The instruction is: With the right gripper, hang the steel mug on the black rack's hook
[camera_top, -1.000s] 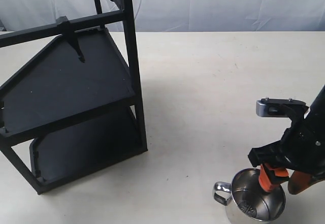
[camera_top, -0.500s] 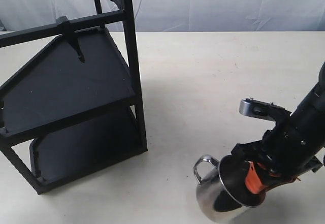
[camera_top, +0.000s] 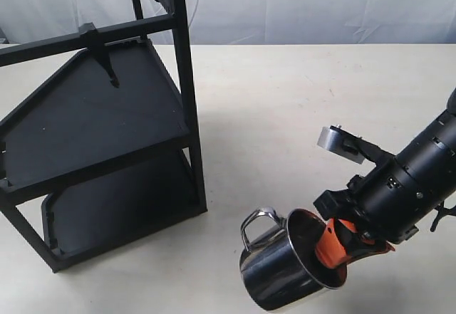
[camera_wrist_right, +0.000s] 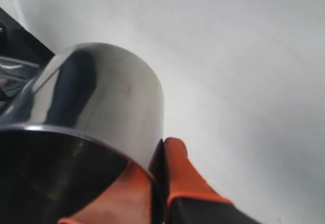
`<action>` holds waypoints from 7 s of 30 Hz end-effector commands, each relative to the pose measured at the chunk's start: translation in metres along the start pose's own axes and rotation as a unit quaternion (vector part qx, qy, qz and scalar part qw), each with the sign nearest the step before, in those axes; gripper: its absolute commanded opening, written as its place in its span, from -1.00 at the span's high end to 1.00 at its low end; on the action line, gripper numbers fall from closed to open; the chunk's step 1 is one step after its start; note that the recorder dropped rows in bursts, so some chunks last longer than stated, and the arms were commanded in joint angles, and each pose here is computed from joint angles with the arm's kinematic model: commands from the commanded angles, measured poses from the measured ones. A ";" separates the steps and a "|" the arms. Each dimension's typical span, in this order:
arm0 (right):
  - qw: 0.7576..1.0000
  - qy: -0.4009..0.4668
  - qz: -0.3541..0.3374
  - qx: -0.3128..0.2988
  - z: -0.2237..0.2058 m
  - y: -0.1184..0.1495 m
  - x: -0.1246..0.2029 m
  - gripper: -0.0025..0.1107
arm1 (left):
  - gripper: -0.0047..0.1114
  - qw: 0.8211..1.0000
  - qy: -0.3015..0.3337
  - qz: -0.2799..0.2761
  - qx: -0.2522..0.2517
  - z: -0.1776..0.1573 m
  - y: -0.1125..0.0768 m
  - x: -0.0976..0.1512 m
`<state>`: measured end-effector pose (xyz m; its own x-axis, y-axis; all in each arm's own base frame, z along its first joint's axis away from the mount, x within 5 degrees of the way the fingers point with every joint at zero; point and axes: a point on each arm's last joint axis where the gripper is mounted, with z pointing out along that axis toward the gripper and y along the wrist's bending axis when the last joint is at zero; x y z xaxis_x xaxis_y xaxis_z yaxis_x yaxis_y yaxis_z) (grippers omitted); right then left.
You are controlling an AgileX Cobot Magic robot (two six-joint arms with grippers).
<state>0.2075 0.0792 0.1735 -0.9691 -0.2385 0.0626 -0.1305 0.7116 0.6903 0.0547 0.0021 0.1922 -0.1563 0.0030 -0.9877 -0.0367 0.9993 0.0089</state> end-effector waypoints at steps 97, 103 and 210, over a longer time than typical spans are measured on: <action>0.941 -0.099 0.028 -0.323 0.043 0.101 -0.069 0.97 | 0.92 1.000 -0.002 -0.004 0.001 0.001 0.000 0.001; 0.942 -0.094 0.036 -0.320 0.050 0.096 -0.072 0.97 | 0.92 1.000 -0.002 -0.004 0.001 0.001 0.000 0.001; 0.720 -0.633 -0.205 0.197 -0.127 0.082 0.106 0.97 | 0.92 1.000 -0.002 -0.004 0.001 0.001 0.000 0.001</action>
<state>0.1320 0.0360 0.3399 -0.2726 0.1204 -0.9546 -0.3311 0.9198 0.2106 0.0547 0.0021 0.1922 -0.1563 0.0030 -0.9877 -0.0367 0.9993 0.0089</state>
